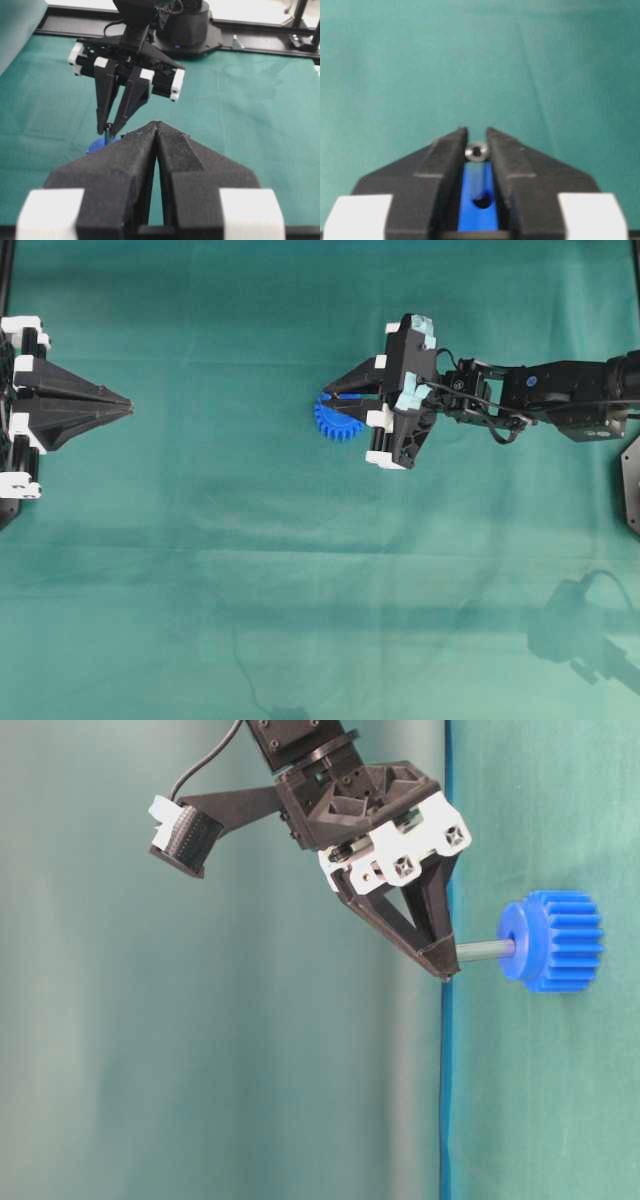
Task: Insert the shaft placed at a random location into the center hole of the small gear at another random location.
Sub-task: 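Lower the shaft with the right gripper into the gear's center hole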
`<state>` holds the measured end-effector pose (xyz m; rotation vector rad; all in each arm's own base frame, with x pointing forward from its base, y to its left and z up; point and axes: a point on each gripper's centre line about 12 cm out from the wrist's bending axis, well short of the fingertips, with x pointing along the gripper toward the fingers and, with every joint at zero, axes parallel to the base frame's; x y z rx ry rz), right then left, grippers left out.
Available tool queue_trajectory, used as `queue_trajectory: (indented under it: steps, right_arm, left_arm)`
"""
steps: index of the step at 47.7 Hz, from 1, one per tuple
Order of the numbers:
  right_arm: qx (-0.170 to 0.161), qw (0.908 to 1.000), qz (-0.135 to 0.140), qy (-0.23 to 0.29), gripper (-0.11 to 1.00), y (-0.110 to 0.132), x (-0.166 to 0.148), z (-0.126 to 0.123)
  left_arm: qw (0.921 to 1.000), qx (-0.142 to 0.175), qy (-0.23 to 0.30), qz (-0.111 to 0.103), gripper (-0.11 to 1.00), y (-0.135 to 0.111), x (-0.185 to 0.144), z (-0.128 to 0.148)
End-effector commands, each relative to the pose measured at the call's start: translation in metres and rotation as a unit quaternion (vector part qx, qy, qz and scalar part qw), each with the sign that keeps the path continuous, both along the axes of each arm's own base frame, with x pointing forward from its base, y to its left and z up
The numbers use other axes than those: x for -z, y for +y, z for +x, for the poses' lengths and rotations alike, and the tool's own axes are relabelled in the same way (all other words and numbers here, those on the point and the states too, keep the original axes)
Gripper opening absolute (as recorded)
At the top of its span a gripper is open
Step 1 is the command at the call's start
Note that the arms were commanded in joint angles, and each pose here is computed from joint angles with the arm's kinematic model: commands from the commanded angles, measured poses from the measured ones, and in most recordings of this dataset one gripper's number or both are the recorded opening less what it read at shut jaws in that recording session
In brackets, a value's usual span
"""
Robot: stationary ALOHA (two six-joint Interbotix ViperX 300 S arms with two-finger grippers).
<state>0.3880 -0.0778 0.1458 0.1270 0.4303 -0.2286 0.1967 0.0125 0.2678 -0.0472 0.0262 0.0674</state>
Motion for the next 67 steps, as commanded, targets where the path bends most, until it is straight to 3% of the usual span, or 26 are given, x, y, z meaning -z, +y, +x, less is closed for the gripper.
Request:
queue_trajectory:
  steps: [1, 35, 67]
  right_arm:
    - [0.001, 0.9999, -0.002, -0.013, 0.13, -0.001, -0.007, 0.002]
    - [-0.003, 0.9960, -0.027, -0.085, 0.13, 0.002, -0.055, -0.014]
    - [0.012, 0.9991, -0.006, -0.041, 0.13, 0.000, 0.001, -0.004]
  left_arm:
    - [1.0000, -0.002, -0.005, 0.000, -0.01, 0.001, -0.004, 0.002]
    - [1.0000, 0.001, -0.001, -0.001, -0.01, 0.000, -0.003, 0.002]
    - [1.0000, 0.001, -0.003, -0.001, -0.01, 0.000, -0.003, 0.002]
